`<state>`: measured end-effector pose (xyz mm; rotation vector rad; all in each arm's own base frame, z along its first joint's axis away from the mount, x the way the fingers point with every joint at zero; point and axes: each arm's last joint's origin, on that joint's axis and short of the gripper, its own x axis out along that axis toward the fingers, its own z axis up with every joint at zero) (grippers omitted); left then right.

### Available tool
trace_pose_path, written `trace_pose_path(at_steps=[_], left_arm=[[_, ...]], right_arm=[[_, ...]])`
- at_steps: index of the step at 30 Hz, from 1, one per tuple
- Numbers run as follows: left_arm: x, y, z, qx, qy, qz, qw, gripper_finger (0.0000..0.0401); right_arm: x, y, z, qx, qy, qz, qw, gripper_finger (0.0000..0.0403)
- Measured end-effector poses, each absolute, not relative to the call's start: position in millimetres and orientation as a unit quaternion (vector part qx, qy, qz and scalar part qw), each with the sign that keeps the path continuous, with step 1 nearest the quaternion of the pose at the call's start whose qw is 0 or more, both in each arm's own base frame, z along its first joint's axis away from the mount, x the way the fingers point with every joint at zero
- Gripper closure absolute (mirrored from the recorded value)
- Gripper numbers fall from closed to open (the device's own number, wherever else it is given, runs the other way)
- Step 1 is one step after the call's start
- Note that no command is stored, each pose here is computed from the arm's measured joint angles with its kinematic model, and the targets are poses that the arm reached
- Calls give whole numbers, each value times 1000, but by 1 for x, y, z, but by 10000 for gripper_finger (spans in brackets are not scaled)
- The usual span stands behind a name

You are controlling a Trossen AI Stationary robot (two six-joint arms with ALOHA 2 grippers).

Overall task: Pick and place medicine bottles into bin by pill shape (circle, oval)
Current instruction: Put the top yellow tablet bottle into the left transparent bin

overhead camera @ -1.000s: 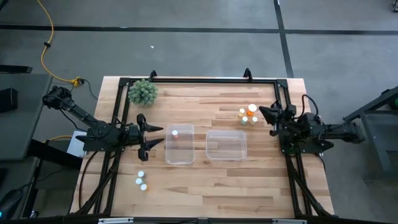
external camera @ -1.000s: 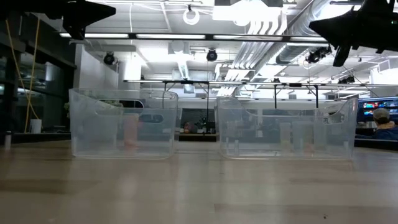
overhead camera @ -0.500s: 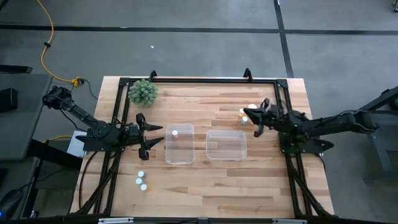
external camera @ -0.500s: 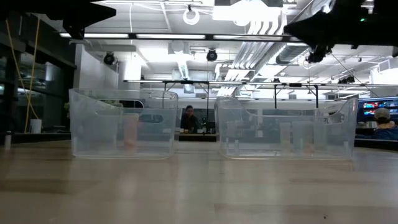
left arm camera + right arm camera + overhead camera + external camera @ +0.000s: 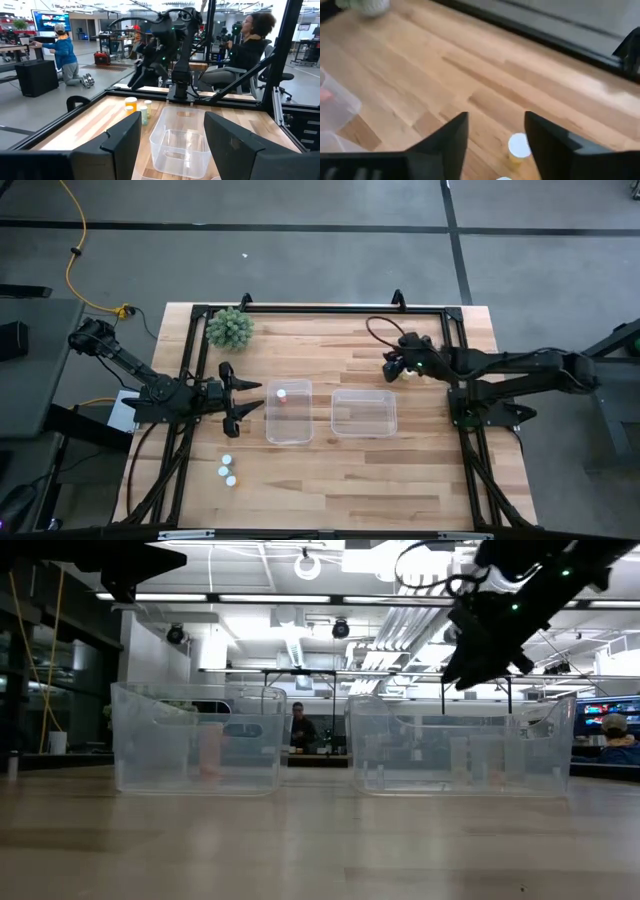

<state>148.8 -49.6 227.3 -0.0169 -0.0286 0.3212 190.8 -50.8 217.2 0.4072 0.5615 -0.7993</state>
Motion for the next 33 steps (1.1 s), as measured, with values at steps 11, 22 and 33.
trace_pose_path(at_steps=[11, 22, 33], left_arm=[[149, -50, 227, -9, -14, 160, 987, 197], [149, -50, 227, -10, -15, 160, 987, 197], [149, -50, 227, -9, -14, 158, 987, 197]], right_arm=[[218, -85, 184, 226, 359, -418, 803, 162], [221, -89, 176, 235, 424, -433, 760, 162], [224, -89, 167, 245, 442, -424, 751, 185]])
